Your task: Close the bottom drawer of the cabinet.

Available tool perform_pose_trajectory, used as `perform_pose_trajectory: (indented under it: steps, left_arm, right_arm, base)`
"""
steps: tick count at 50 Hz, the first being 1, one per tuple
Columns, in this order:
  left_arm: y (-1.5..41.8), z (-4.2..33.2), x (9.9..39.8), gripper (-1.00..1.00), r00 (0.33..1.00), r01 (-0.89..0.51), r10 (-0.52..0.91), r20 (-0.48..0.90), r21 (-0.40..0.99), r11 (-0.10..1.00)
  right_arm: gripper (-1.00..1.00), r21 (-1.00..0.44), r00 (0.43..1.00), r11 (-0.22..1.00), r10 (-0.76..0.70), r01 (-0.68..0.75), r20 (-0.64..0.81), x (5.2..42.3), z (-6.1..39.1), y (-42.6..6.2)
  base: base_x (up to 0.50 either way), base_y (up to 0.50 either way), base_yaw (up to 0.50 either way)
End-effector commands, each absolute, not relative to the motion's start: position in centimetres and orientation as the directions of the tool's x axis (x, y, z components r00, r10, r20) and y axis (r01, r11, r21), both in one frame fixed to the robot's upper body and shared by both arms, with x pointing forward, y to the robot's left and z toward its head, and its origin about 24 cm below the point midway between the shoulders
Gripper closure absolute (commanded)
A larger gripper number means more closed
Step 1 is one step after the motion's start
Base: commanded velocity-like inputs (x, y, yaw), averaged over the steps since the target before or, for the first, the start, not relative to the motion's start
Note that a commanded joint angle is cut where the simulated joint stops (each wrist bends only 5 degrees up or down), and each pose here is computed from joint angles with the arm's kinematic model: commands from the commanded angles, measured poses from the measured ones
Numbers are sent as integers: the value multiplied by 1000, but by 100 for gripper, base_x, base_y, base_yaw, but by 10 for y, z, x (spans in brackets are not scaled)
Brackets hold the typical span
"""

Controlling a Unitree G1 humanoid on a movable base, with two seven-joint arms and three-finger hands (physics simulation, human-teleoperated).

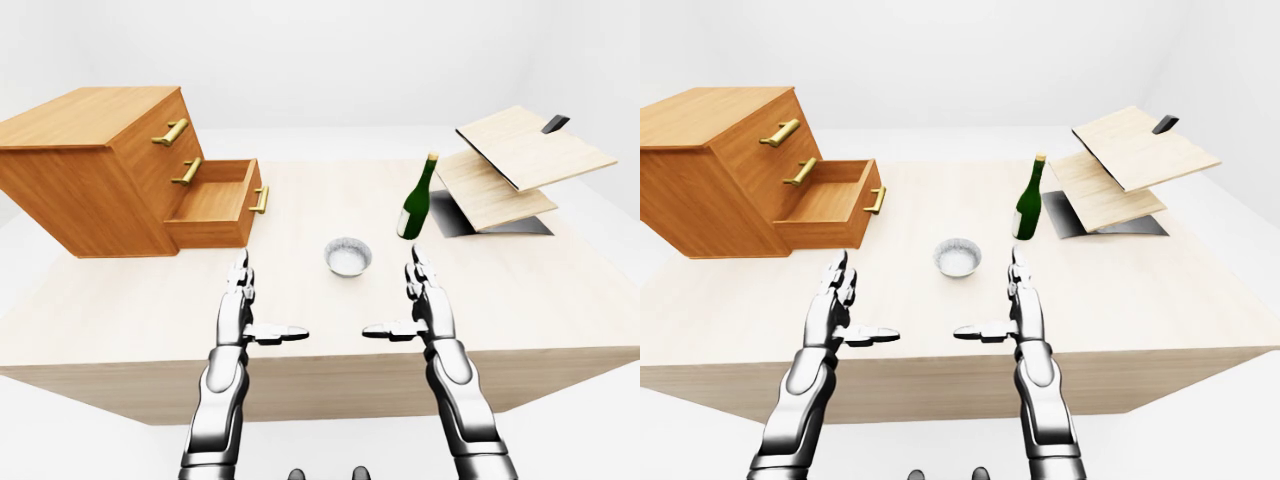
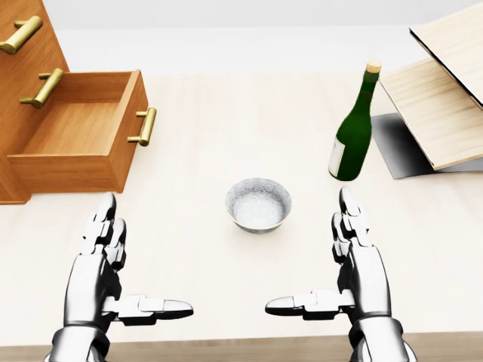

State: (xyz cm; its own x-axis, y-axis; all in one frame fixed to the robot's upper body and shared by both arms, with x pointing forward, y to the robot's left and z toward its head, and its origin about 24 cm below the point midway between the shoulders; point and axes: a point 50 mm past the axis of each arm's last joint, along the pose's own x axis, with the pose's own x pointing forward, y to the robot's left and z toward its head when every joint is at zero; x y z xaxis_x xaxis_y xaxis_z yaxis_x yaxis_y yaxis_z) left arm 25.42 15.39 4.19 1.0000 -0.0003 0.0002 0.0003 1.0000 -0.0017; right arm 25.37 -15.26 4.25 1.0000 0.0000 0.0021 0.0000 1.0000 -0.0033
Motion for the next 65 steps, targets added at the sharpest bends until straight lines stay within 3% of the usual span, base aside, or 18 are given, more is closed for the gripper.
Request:
perform_pose_trajectory:
  steps: [1, 9, 16, 23, 26, 28, 32, 51, 65]
  left_arm:
    - [162, 45, 255, -100, 1000, 1, -1, 2, -4, 1000]
    - [159, 42, 254, -100, 1000, 16, -16, -6, -4, 1000]
    - [159, 43, 254, -100, 1000, 17, -17, -4, -5, 1000]
    - [157, 43, 253, -100, 1000, 24, -24, -6, -7, 1000]
    - [157, 43, 253, -100, 1000, 23, -23, -7, -9, 1000]
    - [157, 43, 253, -100, 1000, 24, -24, -6, -7, 1000]
    - [156, 42, 253, -100, 1000, 24, -24, -5, -4, 1000]
    - [155, 39, 252, -100, 1000, 26, -26, -9, -1, 1000]
    - [156, 40, 252, -100, 1000, 23, -23, -8, -2, 1000]
  right_arm:
    - [-100, -13, 1000, 1000, -1, 1, 8, 254, 47, -159]
    - [-100, -18, 999, 999, -26, 27, 31, 252, 56, -162]
    - [-100, -5, 979, 993, -119, 122, 165, 249, 92, -182]
    - [-100, 171, 805, 925, -378, 338, 457, 223, 167, -235]
    - [-100, 322, 740, 860, -506, 396, 444, 215, 172, -258]
    - [-100, 350, 676, 788, -615, 506, 407, 206, 168, -277]
    - [-100, 394, 581, 702, -713, 594, 393, 195, 174, -293]
    - [-100, 347, 658, 768, -640, 538, 397, 201, 169, -284]
    - [-100, 346, 666, 785, -619, 513, 416, 200, 172, -282]
  base:
    - [0, 0, 0]
    - [0, 0, 0]
    - [0, 0, 0]
    - [0, 0, 0]
    - [0, 0, 0]
    - [0, 0, 0]
    - [0, 0, 0]
    - [1, 0, 0]
    - [24, 0, 0]
